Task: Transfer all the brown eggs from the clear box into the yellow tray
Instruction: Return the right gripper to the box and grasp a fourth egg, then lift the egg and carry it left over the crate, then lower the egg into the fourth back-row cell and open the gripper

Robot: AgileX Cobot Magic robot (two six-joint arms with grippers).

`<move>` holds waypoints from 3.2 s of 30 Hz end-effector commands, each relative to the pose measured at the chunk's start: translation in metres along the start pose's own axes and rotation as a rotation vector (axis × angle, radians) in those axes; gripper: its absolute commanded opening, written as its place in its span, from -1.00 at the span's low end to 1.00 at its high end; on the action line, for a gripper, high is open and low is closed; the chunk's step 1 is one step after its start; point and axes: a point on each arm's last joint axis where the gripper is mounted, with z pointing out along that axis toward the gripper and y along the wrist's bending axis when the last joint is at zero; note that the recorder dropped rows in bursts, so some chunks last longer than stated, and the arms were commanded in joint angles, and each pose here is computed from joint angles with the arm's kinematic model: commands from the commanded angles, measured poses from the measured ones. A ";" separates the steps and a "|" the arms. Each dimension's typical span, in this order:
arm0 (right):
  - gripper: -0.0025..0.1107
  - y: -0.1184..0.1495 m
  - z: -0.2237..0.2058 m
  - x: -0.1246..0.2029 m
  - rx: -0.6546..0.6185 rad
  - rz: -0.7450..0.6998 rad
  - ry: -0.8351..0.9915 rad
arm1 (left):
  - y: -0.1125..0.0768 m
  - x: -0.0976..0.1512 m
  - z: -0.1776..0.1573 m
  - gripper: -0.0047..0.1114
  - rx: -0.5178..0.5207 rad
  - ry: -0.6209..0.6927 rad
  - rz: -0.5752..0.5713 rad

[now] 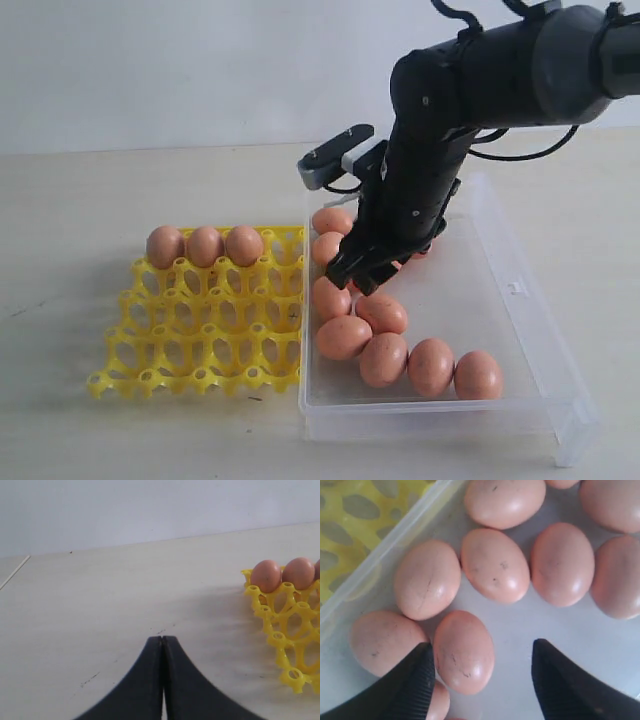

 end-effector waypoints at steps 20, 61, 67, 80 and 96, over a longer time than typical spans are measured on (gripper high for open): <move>0.04 0.013 0.053 0.002 -0.037 -0.082 0.075 | 0.000 -0.002 -0.001 -0.92 -0.001 -0.020 -0.008; -0.96 0.061 -0.036 -0.041 -0.046 0.217 -0.973 | 0.000 -0.002 -0.001 -0.92 -0.001 -0.020 -0.008; -0.96 0.056 -0.004 -0.047 -0.014 0.307 -1.031 | 0.000 -0.002 -0.001 -0.92 -0.001 -0.020 -0.008; -0.96 0.049 0.055 -0.064 0.018 0.410 -0.990 | 0.000 -0.002 -0.001 -0.92 -0.001 -0.020 -0.008; -0.96 0.041 0.079 -0.054 0.054 0.407 -0.865 | 0.000 -0.002 -0.001 -0.92 -0.001 -0.020 -0.008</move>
